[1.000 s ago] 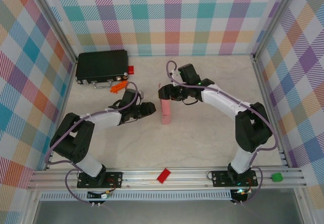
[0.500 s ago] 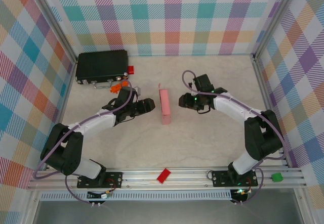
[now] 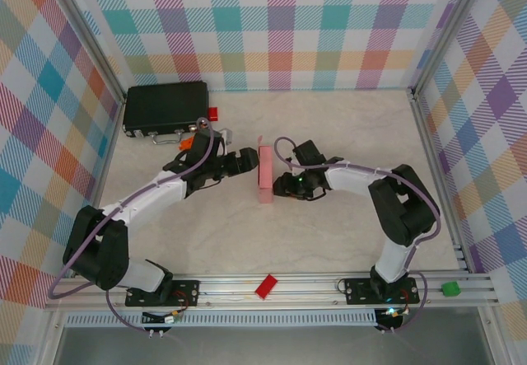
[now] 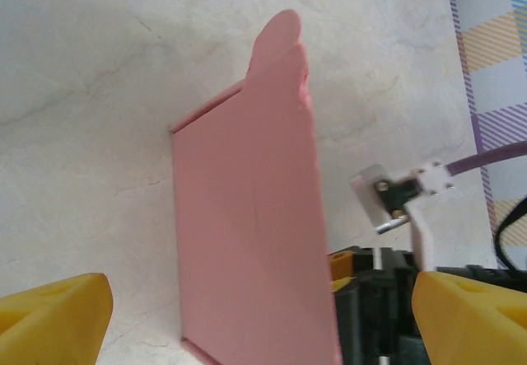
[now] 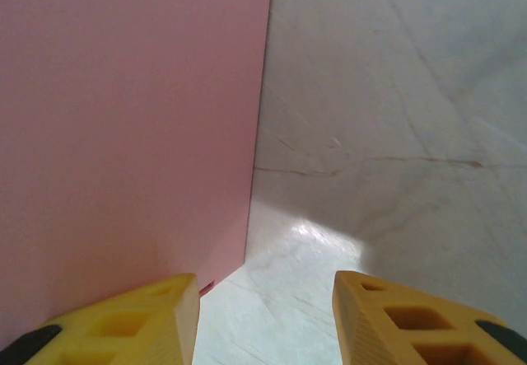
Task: Fold the paper box
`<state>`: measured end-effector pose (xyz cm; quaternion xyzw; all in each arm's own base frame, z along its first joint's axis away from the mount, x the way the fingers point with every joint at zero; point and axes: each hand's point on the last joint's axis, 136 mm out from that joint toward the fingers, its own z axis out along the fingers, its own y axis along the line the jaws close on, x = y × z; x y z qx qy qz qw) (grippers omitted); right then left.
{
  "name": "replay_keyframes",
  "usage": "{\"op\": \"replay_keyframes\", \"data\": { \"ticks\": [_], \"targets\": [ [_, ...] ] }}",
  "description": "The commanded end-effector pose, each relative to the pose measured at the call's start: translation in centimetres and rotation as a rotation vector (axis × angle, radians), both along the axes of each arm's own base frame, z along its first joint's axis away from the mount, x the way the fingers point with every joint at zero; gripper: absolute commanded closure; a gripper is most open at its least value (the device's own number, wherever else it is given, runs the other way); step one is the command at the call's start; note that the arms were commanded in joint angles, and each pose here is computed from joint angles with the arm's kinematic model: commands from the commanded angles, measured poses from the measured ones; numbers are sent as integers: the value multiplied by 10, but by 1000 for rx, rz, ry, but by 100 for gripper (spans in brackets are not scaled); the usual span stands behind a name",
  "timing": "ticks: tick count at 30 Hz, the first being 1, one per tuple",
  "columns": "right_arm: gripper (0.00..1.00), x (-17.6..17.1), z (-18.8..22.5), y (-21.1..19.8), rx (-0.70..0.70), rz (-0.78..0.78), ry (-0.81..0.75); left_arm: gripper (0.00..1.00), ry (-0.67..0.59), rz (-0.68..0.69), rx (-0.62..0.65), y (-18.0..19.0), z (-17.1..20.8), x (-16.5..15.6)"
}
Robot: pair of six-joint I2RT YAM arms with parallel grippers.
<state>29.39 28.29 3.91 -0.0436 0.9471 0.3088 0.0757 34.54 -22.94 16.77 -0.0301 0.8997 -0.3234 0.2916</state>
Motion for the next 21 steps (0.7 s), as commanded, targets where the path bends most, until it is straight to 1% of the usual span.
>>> {"op": "replay_keyframes", "data": {
  "ticks": [1, 4, 8, 11, 14, 17, 21],
  "targets": [
    [53, 9, 9, 22, 85, 8, -11, 6, 11, -57, 68, -6, 1, -1],
    [52, 10, 11, 32, 127, 17, -20, 6, 53, -93, 148, -6, -11, -1],
    [52, 12, 13, 43, 189, 31, -14, 6, 64, -148, 235, -13, -19, 5],
    [51, 15, 11, 41, 182, 7, -28, 6, 66, -163, 321, -14, -26, 10],
    [50, 17, 10, 25, 115, -36, -58, 5, 66, -188, 370, -18, -32, 15],
    [49, 16, 7, 3, 35, -77, -64, 6, 74, -234, 451, -23, -40, 16],
    [48, 14, 6, -28, -5, -126, -61, 9, 70, -288, 554, -29, -51, 16]
  ]
}}
